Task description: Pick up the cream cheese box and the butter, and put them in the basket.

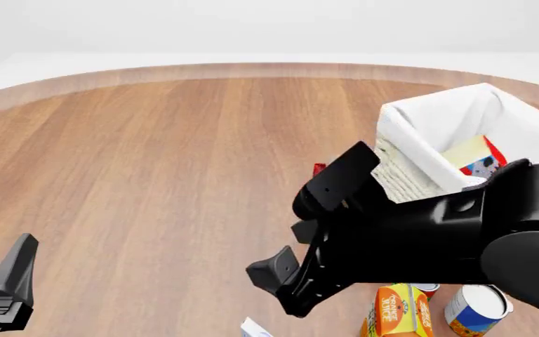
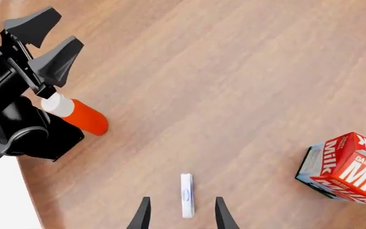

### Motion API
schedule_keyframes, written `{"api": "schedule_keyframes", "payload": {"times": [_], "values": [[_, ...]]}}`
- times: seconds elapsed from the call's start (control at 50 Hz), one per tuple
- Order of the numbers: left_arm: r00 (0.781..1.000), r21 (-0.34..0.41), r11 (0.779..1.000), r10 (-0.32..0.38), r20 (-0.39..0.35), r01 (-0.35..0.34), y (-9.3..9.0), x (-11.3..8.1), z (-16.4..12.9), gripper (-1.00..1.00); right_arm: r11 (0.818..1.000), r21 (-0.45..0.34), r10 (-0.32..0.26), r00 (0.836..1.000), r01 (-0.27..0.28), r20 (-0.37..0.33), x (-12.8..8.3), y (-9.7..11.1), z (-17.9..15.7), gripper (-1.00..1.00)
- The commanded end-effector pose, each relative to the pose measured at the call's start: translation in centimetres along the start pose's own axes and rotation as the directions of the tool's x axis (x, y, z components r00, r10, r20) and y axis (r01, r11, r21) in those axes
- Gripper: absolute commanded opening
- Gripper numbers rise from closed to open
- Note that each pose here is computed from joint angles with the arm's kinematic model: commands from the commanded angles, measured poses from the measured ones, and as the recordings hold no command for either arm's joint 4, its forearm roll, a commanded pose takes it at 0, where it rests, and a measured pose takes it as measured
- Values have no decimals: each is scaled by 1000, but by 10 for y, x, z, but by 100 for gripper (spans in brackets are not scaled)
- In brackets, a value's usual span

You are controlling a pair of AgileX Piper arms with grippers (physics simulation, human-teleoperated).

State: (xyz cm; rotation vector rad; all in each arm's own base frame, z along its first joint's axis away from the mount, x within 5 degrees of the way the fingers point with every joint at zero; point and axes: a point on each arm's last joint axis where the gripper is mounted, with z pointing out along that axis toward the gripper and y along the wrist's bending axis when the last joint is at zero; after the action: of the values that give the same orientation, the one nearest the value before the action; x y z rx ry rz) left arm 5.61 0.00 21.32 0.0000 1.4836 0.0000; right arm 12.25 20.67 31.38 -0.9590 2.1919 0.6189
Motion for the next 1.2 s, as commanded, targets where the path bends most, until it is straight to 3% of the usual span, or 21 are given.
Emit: {"api": "schedule_keyframes", "payload": {"times": [0.02,0.62,0.7,1.2], "values": [[1000,0,1000,0,0,0,0,0,0,100,1000,11,9,1000,-8,-21,9,-4,12,100],[1000,0,1000,0,0,0,0,0,0,100,999,12,48,996,-48,-74,33,-4,48,100],[1000,0,1000,0,0,0,0,0,0,100,999,-13,45,995,-46,-93,35,7,56,100],[1000,0,1000,0,0,0,0,0,0,100,997,12,74,993,-74,-93,46,-4,63,100]]}}
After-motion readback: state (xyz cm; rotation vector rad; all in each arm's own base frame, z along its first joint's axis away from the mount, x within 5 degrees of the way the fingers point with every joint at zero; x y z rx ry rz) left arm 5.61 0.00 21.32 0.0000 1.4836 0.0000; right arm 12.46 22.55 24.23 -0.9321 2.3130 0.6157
